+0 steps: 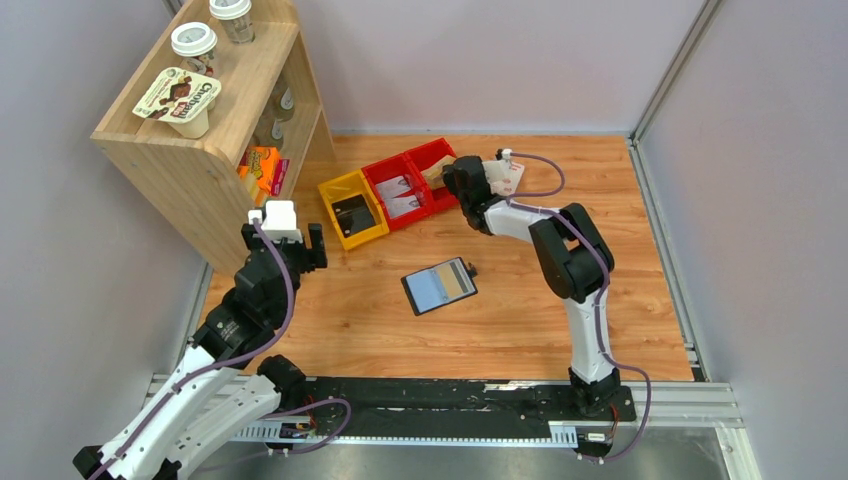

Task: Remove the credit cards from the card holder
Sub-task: Place the credit card in the storage box.

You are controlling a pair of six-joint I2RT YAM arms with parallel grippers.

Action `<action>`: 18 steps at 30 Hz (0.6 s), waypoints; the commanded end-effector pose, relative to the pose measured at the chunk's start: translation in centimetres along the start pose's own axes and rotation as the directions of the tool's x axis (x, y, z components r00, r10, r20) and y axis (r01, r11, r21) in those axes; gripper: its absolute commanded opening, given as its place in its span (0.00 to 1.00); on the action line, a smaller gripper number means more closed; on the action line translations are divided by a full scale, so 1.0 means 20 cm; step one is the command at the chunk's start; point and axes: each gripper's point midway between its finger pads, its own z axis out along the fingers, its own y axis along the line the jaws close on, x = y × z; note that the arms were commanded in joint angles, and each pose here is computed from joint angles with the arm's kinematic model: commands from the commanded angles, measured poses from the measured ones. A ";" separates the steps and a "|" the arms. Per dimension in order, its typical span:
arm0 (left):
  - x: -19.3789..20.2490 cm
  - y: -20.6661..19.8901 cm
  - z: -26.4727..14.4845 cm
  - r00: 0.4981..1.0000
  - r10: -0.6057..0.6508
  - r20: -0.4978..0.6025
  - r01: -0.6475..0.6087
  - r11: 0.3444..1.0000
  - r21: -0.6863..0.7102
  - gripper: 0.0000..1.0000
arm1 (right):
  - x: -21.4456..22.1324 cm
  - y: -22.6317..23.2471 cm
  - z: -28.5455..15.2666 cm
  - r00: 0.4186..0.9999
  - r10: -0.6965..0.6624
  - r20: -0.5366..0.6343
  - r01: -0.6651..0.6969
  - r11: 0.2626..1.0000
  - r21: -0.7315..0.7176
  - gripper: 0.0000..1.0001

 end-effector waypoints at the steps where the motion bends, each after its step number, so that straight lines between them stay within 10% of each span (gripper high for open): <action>1: -0.03 0.00 0.01 1.000 0.003 0.019 -0.003 1.000 0.003 0.84 | -0.02 0.13 0.06 0.994 0.011 0.113 -0.011 1.000 -0.006 0.00; 18: -0.04 0.00 0.00 0.999 -0.012 0.032 0.012 1.000 0.013 0.84 | 0.13 -0.01 0.08 0.994 -0.091 0.063 0.084 0.990 0.111 0.09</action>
